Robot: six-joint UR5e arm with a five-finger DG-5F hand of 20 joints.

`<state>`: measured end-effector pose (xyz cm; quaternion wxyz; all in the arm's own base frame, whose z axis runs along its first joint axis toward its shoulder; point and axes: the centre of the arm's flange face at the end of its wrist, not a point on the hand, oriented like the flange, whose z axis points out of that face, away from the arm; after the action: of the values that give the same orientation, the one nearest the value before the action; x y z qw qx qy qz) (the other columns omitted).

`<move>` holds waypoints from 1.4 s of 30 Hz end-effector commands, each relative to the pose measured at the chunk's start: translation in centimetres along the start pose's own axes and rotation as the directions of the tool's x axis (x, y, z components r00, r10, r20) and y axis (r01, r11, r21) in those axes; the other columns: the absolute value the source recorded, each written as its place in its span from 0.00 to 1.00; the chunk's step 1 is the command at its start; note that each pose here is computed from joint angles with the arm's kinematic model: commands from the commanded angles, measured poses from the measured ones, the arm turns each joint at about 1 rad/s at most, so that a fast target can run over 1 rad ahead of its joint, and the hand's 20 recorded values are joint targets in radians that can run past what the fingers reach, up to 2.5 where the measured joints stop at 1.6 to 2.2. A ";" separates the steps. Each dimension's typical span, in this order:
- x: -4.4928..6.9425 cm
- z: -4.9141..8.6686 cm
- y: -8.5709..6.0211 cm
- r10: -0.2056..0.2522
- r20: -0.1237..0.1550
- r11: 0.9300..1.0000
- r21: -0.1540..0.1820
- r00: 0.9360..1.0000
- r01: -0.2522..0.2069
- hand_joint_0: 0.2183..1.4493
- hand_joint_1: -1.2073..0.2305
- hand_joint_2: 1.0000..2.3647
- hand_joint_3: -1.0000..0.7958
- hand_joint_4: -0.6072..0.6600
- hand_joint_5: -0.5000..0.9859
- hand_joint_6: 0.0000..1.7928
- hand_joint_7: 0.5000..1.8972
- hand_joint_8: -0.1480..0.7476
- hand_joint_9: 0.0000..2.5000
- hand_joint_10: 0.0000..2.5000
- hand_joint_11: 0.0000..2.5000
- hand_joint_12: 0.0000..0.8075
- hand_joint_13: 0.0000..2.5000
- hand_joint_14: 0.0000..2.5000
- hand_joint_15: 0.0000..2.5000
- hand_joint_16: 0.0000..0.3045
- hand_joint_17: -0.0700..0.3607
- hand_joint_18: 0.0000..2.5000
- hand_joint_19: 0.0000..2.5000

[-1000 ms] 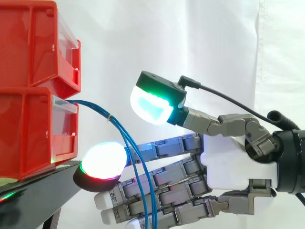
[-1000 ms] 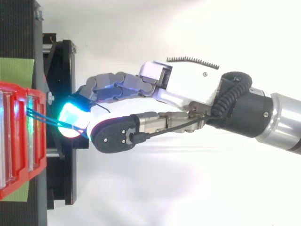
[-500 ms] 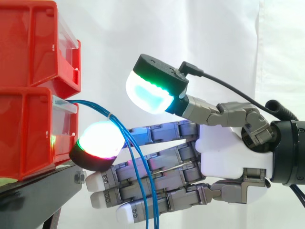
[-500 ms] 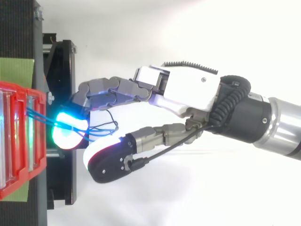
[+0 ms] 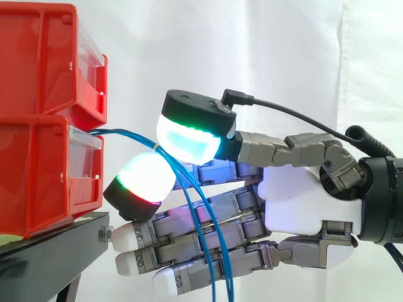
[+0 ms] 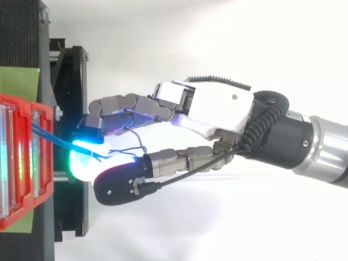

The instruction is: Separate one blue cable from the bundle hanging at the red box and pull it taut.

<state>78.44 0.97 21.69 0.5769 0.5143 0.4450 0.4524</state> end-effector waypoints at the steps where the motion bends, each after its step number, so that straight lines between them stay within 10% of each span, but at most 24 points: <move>1: -0.1 0.0 0.0 -0.002 0.001 1.000 0.001 1.000 0.002 0.34 0.45 0.01 0.42 0.63 0.25 0.30 0.52 0.51 0.24 0.00 0.14 0.44 0.17 0.00 0.07 0.16 0.42 0.17 0.16; 11: 0.2 0.0 0.0 0.000 -0.001 1.000 -0.003 1.000 0.000 0.28 0.39 0.00 0.28 0.64 0.21 0.45 0.27 0.51 0.26 0.01 0.18 0.45 0.19 0.00 0.09 0.16 0.42 0.19 0.17; 18: 0.2 -0.1 0.0 0.000 -0.003 1.000 0.002 1.000 0.000 0.30 0.53 0.00 0.30 0.63 0.21 0.45 0.30 0.52 0.27 0.01 0.18 0.45 0.19 0.00 0.09 0.16 0.42 0.19 0.17; 28: 0.2 -0.1 0.1 0.001 -0.001 1.000 0.001 1.000 -0.001 0.32 0.40 0.02 0.48 0.61 0.19 0.51 0.32 0.52 0.26 0.01 0.21 0.45 0.19 0.00 0.09 0.16 0.42 0.19 0.18; 42: 0.2 -0.1 0.0 -0.003 -0.003 1.000 0.002 1.000 0.003 0.39 0.31 0.00 0.28 0.64 0.19 0.51 0.28 0.49 0.26 0.01 0.23 0.44 0.19 0.00 0.09 0.16 0.42 0.20 0.17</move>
<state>78.41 1.15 21.66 0.5764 0.5139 0.4468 0.4517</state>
